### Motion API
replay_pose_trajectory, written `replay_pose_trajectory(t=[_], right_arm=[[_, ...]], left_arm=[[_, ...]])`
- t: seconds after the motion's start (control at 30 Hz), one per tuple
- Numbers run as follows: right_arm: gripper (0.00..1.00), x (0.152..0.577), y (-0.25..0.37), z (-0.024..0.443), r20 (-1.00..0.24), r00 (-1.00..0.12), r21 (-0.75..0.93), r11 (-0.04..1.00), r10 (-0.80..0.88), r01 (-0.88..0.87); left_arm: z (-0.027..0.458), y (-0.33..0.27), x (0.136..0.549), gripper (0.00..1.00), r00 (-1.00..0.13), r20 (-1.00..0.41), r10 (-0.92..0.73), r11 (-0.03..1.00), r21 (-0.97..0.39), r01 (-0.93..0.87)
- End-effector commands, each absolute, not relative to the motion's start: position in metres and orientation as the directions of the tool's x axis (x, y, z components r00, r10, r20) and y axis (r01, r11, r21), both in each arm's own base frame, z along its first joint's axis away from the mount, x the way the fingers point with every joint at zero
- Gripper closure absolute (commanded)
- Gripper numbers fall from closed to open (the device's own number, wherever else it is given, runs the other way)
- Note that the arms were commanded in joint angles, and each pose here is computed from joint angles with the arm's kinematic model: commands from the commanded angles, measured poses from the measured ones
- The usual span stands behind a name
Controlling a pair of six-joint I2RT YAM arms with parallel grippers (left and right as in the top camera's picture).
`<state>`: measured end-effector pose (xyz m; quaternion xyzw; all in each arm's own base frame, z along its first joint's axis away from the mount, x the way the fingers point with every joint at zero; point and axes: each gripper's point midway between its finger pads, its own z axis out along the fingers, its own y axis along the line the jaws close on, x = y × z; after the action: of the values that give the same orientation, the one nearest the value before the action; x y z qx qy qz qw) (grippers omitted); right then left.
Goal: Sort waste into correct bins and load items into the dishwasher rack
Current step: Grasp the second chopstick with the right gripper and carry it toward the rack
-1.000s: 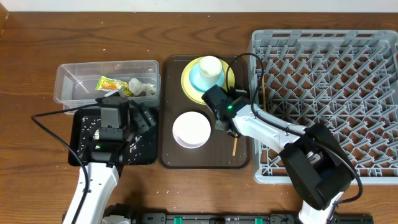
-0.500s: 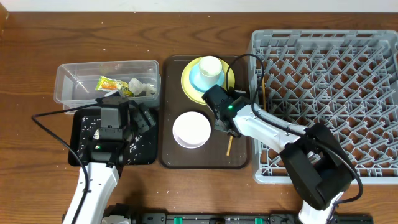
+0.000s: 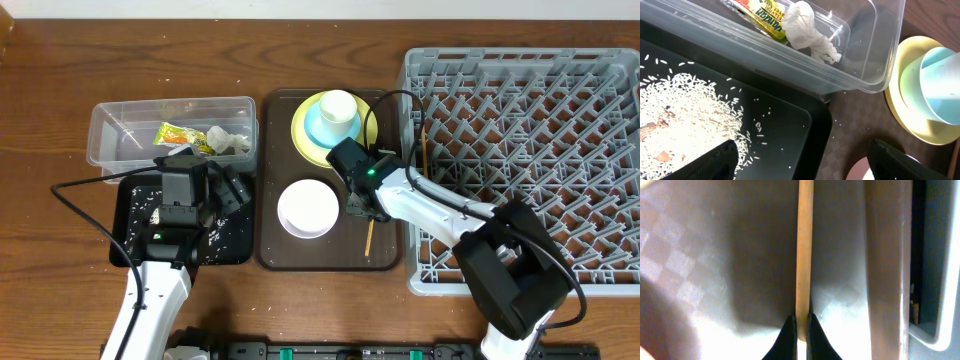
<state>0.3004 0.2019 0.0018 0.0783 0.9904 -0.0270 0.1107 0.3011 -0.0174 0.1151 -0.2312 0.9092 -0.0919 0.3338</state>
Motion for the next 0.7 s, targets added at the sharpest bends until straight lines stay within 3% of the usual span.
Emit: replay_pose_trajectory(t=[0.0, 0.37, 0.67], right_arm=[[0.99, 0.31, 0.196, 0.022, -0.241, -0.963, -0.008, 0.992, 0.119, 0.125], [0.98, 0.33, 0.177, 0.154, -0.52, -0.852, 0.12, 0.993, 0.064, 0.002], [0.99, 0.337, 0.132, 0.199, -0.636, -0.771, 0.003, 0.999, -0.023, -0.032]], left_arm=[[0.121, -0.015, 0.305, 0.16, -0.66, -0.578, -0.48, 0.877, -0.318, -0.36], [0.121, -0.015, 0.305, 0.16, -0.66, -0.578, -0.48, 0.877, -0.318, -0.36], [0.121, -0.015, 0.305, 0.16, -0.66, -0.578, -0.48, 0.877, -0.318, -0.36]])
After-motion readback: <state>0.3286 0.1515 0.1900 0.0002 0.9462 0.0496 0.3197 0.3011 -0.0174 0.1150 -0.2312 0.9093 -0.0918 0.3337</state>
